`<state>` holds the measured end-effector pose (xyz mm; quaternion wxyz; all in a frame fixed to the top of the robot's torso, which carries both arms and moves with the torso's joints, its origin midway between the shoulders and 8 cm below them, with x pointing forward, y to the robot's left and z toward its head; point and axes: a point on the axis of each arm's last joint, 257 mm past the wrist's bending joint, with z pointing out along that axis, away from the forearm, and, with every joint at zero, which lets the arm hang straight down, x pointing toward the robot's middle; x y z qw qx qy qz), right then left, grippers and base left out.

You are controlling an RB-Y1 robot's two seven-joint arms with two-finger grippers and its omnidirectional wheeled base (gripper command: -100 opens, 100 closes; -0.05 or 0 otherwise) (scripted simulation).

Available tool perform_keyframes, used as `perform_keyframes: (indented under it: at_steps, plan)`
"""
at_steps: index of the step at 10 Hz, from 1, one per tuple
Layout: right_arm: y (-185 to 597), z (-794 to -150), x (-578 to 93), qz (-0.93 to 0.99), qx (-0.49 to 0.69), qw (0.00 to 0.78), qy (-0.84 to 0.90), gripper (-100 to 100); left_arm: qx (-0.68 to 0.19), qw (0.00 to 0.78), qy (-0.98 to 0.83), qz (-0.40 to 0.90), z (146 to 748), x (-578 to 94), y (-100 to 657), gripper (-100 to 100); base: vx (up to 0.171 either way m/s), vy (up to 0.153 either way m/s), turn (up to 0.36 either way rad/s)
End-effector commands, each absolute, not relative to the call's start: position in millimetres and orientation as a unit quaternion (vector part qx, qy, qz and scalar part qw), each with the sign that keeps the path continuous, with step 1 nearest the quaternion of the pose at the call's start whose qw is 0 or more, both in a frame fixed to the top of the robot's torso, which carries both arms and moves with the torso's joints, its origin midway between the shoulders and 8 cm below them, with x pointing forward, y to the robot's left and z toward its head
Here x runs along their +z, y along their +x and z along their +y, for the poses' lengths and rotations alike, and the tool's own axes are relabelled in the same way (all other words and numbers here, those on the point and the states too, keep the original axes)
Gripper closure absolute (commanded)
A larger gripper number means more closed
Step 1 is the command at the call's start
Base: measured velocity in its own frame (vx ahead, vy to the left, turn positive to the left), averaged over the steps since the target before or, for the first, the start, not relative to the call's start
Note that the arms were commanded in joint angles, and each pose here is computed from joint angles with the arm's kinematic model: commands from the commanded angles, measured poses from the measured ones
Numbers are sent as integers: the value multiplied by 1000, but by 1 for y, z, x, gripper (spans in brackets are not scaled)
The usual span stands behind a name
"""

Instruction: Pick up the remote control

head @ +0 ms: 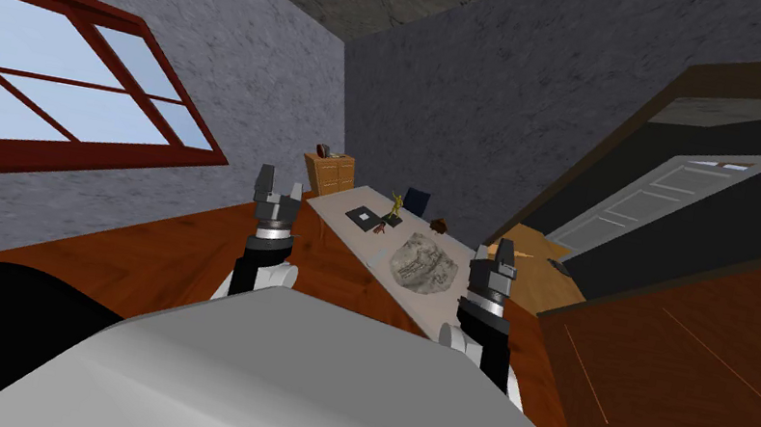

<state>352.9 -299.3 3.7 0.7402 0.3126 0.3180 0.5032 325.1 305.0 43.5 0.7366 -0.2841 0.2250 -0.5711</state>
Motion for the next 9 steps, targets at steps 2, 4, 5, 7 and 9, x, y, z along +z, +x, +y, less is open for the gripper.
perform_keyframes:
  at_steps: [2, 4, 5, 7, 9]
  plan:
    - [357, -281, 6, 346, 503, 742, 277, -100, -571, 737, -284, 225, 305, 43, 325, 0, -54, 50, -17]
    - [360, -260, 8, 368, 503, 743, 242, -100, -571, 737, -284, 225, 305, 43, 325, 0, -79, 90, -9]
    - [362, -247, 8, 379, 503, 744, 225, -100, -571, 737, -284, 225, 305, 43, 325, 0, -103, 102, 5]
    - [365, -219, 5, 400, 499, 745, 189, -100, -571, 737, -284, 225, 305, 44, 325, 0, -95, 124, 32]
    - [368, -190, -5, 426, 490, 745, 152, -100, -571, 736, -284, 225, 305, 44, 325, 0, -125, 152, 78]
